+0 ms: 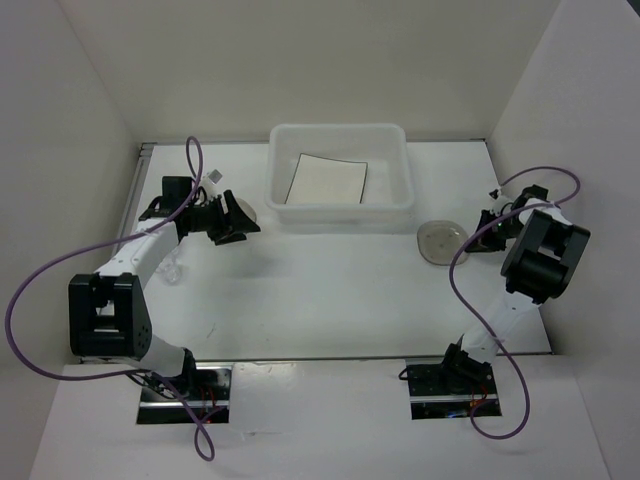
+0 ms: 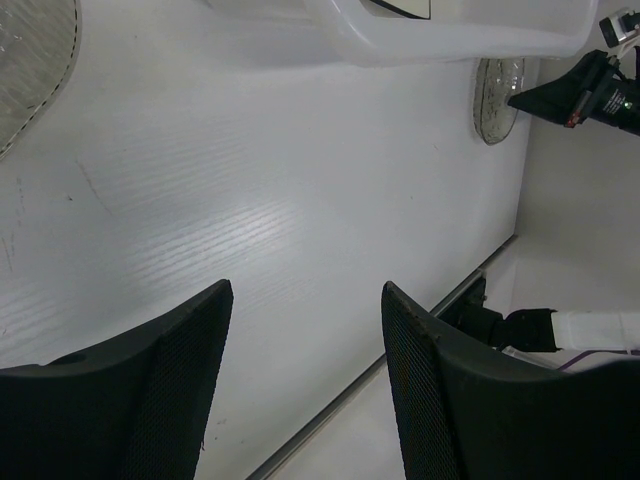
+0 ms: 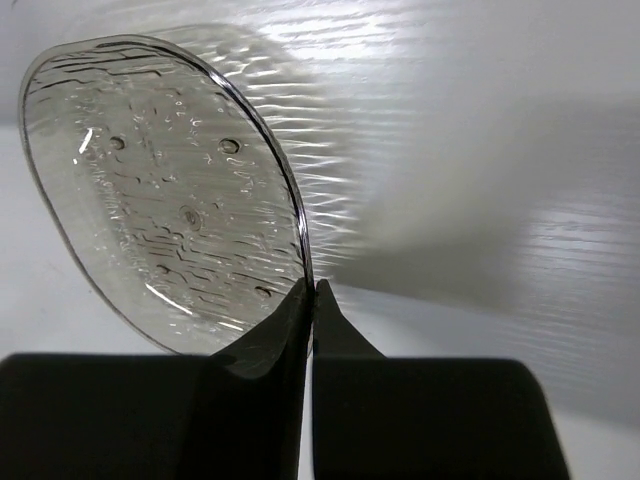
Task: Place the mixed dishes into the plastic bin
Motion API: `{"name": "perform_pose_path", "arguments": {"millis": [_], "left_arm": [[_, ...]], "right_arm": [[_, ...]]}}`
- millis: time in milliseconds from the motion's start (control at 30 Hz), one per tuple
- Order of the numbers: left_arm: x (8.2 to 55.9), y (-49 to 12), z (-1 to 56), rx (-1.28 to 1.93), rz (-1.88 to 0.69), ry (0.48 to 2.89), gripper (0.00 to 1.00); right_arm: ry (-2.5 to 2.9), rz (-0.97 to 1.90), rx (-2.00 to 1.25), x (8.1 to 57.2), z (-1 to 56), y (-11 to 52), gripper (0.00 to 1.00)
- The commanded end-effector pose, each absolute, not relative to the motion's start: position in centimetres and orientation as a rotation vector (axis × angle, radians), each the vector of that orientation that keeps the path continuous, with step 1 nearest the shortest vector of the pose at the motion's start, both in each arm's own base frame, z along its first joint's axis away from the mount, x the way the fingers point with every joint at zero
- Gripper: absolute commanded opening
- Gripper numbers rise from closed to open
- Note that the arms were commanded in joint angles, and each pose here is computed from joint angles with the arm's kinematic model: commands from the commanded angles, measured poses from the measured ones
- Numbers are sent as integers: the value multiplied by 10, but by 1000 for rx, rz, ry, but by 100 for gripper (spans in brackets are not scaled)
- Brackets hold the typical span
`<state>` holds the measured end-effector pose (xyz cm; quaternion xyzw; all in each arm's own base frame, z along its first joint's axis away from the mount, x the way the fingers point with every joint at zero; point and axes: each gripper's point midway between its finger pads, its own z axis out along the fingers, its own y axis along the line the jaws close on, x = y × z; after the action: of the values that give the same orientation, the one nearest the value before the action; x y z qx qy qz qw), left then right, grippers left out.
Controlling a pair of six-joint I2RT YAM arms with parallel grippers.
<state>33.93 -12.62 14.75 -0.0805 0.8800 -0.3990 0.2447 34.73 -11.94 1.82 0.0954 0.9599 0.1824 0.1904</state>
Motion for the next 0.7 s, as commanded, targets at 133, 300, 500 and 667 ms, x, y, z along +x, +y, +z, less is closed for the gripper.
{"name": "perform_pose_path", "arguments": {"millis": [133, 300, 500, 667], "left_arm": [[349, -130, 160, -166, -1106, 2352, 69], [345, -130, 157, -172, -1107, 2360, 69], [343, -130, 154, -177, -1109, 2368, 69], [342, -130, 154, -172, -1107, 2360, 69]], "right_arm": [[2622, 696, 282, 337, 53, -96, 0], [2607, 825, 311, 325, 60, -76, 0], [2573, 839, 252, 321, 68, -66, 0], [2530, 902, 191, 318, 78, -52, 0]]}}
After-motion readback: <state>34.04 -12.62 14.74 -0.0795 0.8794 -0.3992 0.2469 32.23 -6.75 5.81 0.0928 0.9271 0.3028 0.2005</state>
